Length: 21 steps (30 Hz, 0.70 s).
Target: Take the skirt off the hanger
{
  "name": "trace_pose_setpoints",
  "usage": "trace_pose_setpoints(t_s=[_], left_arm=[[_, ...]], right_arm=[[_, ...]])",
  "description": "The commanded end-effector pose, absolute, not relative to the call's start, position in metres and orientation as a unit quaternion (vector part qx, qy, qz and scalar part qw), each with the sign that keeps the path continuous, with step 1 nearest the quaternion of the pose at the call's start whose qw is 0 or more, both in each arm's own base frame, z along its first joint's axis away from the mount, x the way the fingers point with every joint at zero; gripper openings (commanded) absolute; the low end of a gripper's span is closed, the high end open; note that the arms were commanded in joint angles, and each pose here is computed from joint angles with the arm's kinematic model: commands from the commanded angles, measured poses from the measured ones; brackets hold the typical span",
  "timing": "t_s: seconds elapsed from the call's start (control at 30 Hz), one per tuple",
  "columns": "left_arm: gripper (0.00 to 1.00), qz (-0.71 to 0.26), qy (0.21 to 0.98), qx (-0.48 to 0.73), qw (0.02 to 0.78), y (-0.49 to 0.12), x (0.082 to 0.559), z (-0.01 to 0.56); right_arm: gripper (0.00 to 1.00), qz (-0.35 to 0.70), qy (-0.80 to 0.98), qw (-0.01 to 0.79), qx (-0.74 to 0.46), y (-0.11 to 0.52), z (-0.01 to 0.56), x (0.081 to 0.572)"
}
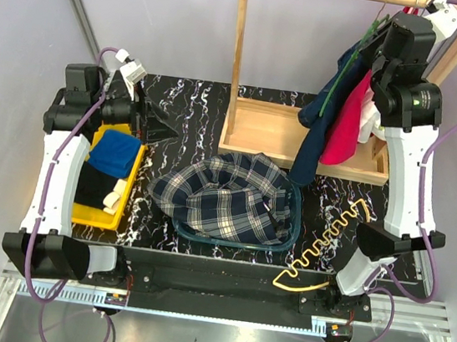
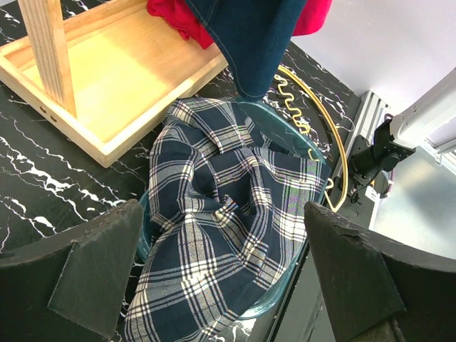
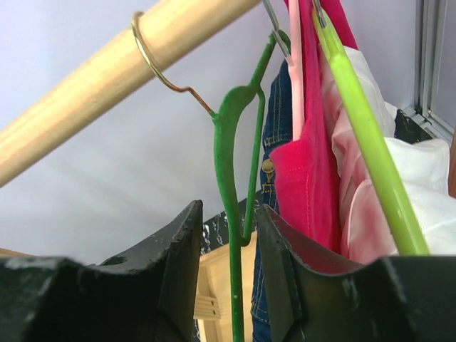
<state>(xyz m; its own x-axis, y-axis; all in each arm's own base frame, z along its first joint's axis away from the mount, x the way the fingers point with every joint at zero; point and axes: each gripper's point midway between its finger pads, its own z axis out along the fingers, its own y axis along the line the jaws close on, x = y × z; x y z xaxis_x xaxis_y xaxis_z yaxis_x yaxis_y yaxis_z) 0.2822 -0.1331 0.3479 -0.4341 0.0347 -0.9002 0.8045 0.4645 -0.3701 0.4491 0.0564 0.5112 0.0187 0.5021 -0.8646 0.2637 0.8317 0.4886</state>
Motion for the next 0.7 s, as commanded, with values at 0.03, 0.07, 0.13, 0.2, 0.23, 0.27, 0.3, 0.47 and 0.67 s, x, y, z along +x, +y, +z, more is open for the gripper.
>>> trace_pose_setpoints(t_s=[0.03, 0.07, 0.13, 0.2, 0.23, 0.27, 0.3, 0.47, 0.67], left_arm=[[0.98, -0.430, 0.712, 0.309, 0.461, -0.134, 0.282, 0.354], [0.98, -0.430, 0.711, 0.310, 0.462, -0.134, 0.282, 0.354], [0.98, -0.429, 0.713, 0.309, 0.461, -0.133, 0.280, 0.352], [0.98, -0.431, 0.714, 0.307, 0.458, -0.134, 0.280, 0.349], [0.97, -0.432, 0.713, 0.307, 0.458, -0.134, 0.279, 0.350], [0.97, -0.433, 0.713, 0.308, 0.458, -0.134, 0.279, 0.349], [0.97, -0.433, 0.714, 0.306, 0.457, -0.134, 0.278, 0.349], [0.97, -0.429, 0.714, 0.306, 0.460, -0.133, 0.278, 0.351], [0.97, -0.423, 0.718, 0.306, 0.461, -0.130, 0.278, 0.347]], right_arm=[[0.45, 0.115, 0.685, 0.669, 0.264, 0.065, 0.523, 0.450], [0.45, 0.117, 0.687, 0.667, 0.264, 0.066, 0.521, 0.452], [0.44, 0.136, 0.687, 0.665, 0.259, 0.074, 0.522, 0.458], [0.43, 0.156, 0.693, 0.658, 0.249, 0.088, 0.518, 0.469], [0.43, 0.168, 0.686, 0.663, 0.247, 0.091, 0.526, 0.469], [0.43, 0.176, 0.686, 0.663, 0.242, 0.099, 0.527, 0.471], [0.43, 0.182, 0.693, 0.658, 0.233, 0.108, 0.520, 0.480], [0.43, 0.170, 0.695, 0.656, 0.238, 0.113, 0.515, 0.486], [0.41, 0.134, 0.696, 0.661, 0.246, 0.097, 0.516, 0.474]])
